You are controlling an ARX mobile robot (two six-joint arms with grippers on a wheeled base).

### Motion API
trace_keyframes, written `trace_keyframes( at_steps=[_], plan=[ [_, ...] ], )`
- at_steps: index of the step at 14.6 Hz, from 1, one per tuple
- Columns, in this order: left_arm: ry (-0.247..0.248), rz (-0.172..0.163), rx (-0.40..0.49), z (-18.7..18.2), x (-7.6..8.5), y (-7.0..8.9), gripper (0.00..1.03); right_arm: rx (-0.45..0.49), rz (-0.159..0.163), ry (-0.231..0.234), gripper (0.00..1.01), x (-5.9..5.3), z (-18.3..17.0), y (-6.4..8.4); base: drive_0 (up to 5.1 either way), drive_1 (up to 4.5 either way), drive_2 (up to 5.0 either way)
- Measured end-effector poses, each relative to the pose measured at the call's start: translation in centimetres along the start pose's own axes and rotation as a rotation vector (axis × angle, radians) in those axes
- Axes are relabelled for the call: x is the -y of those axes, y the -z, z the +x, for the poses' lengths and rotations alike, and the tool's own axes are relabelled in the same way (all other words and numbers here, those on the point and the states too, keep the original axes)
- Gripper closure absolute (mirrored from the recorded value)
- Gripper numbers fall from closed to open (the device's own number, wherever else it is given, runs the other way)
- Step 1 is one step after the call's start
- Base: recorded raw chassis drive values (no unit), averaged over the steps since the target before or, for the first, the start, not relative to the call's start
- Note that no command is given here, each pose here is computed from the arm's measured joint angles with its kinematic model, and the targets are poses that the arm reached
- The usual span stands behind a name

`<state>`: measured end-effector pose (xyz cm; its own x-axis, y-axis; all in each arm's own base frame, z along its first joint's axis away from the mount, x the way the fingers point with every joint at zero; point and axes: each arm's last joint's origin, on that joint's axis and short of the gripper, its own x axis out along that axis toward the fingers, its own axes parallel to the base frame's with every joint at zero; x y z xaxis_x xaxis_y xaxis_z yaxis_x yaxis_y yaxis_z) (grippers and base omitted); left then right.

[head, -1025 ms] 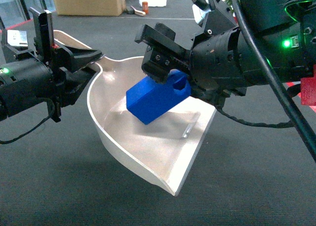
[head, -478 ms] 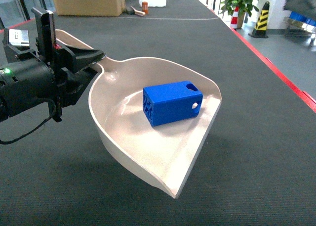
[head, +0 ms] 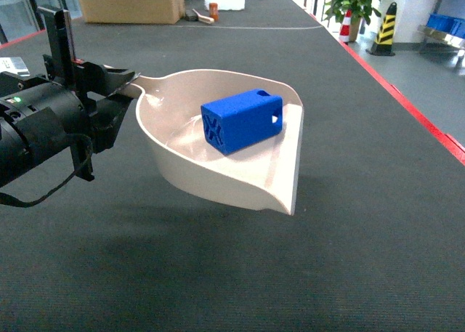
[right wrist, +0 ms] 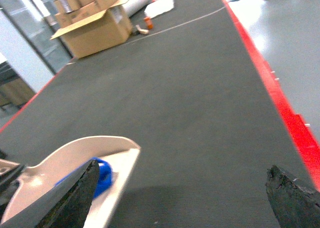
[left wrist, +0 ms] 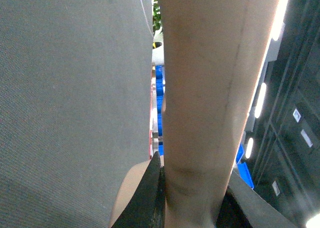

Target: Place part in tray to right shelf

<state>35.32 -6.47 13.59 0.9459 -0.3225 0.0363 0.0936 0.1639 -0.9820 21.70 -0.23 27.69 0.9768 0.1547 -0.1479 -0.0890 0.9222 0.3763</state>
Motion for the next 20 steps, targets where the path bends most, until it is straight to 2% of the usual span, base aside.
trace_keyframes(
  at_steps=[1,3,4,5,6,7,8,9,10,11,12,13,15,20],
  plan=[
    [0.000,-0.031,0.005,0.0,0.1,0.2,0.86,0.020,-0.061,0.079,0.03,0.5,-1.1,0.1,0.0,0.00,0.0],
    [0.001,-0.063,-0.019,-0.2,0.3,0.9,0.86,0.055,-0.237,0.215,0.03,1.1,-2.1,1.5,0.0,0.00,0.0],
    [-0.002,-0.072,-0.031,-0.5,0.3,1.2,0.86,0.030,-0.321,0.274,0.03,1.7,-2.5,2.5,0.0,0.00,0.0],
    [-0.005,-0.075,-0.045,-0.6,0.3,1.4,0.86,-0.017,-0.402,0.317,0.03,2.5,-2.7,4.1,0.0,0.00,0.0],
    [-0.005,-0.070,-0.047,-0.8,0.3,1.4,0.86,-0.055,-0.445,0.347,0.03,3.0,-2.8,5.3,0.0,0.00,0.0],
    [-0.001,-0.070,-0.047,-0.8,0.5,1.4,0.86,-0.068,-0.476,0.352,0.03,3.1,-2.8,5.5,0.0,0.00,0.0],
    [0.000,-0.070,-0.047,-0.8,0.5,1.4,0.86,-0.065,-0.478,0.352,0.03,3.0,-2.8,5.5,0.0,0.00,0.0],
    [0.004,-0.069,-0.046,-0.8,0.6,1.4,0.86,-0.053,-0.494,0.350,0.03,3.0,-2.8,5.3,0.0,0.00,0.0],
    [0.006,-0.068,-0.046,-0.8,0.7,1.4,0.86,0.084,-0.473,0.248,0.12,2.9,-2.9,5.2,0.0,0.00,0.0],
    [0.004,-0.068,-0.039,-0.8,0.6,1.3,0.86,0.154,-0.440,0.162,0.23,2.7,-3.5,5.8,0.0,0.00,0.0],
    [0.004,-0.066,-0.038,-0.8,0.6,1.2,0.86,0.171,-0.419,0.136,0.36,2.5,-4.0,7.0,0.0,0.00,0.0],
    [0.006,-0.066,-0.042,-0.8,0.7,1.3,0.86,0.162,-0.406,0.125,0.27,2.0,-4.1,7.6,0.0,0.00,0.0],
    [0.005,-0.066,-0.043,-0.8,0.7,1.3,0.86,0.165,-0.396,0.120,0.03,1.9,-4.1,7.7,0.0,0.00,0.0],
    [0.003,-0.063,-0.034,-0.8,0.6,1.2,0.86,0.169,-0.393,0.119,0.03,1.9,-4.1,7.6,4.8,-2.78,-2.4]
  ],
)
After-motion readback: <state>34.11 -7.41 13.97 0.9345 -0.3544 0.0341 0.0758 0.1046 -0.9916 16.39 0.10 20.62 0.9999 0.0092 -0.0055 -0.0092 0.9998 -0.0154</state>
